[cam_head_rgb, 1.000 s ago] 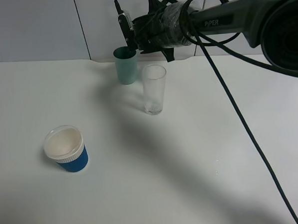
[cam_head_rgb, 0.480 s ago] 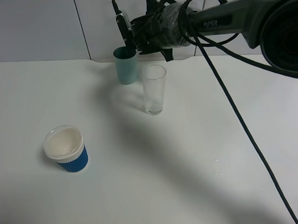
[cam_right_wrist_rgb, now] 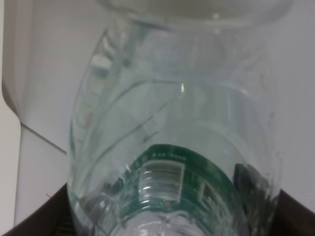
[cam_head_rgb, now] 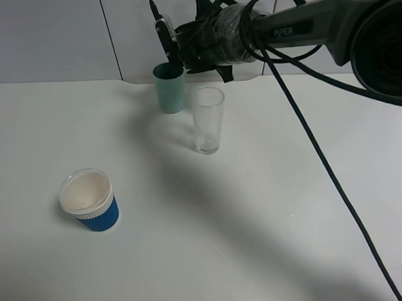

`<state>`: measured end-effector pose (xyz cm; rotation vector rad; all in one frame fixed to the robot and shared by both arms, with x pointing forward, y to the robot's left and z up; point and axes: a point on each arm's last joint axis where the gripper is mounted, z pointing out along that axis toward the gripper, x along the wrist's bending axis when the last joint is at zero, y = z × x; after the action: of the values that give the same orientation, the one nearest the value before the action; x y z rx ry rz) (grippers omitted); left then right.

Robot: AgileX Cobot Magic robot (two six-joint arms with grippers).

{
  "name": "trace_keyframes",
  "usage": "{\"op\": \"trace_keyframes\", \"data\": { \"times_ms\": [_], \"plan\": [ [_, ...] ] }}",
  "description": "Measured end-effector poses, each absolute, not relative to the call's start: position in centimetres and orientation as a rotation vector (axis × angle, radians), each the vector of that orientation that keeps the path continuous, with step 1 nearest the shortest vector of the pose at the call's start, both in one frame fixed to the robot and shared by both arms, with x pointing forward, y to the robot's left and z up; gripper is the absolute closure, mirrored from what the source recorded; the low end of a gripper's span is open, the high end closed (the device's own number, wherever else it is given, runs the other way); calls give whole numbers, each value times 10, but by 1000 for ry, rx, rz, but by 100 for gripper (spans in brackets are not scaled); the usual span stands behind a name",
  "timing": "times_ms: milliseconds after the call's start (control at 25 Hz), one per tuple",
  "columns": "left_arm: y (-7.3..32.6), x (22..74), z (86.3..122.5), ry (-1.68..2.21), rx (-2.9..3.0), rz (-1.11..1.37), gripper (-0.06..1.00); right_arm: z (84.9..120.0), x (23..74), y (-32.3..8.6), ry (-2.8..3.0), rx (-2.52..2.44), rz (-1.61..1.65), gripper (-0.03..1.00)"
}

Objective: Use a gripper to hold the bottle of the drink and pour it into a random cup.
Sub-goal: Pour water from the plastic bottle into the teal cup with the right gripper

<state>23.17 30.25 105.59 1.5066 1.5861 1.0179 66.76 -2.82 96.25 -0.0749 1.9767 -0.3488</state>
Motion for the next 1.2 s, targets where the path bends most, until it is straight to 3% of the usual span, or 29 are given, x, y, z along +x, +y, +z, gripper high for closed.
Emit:
{"op": "trace_keyframes", "data": {
  "times_ms": [1200],
  "plan": [
    [302,232,1056,1586,1507,1018,-4,977,668,-26,1946,-132,-396,41]
  ]
}}
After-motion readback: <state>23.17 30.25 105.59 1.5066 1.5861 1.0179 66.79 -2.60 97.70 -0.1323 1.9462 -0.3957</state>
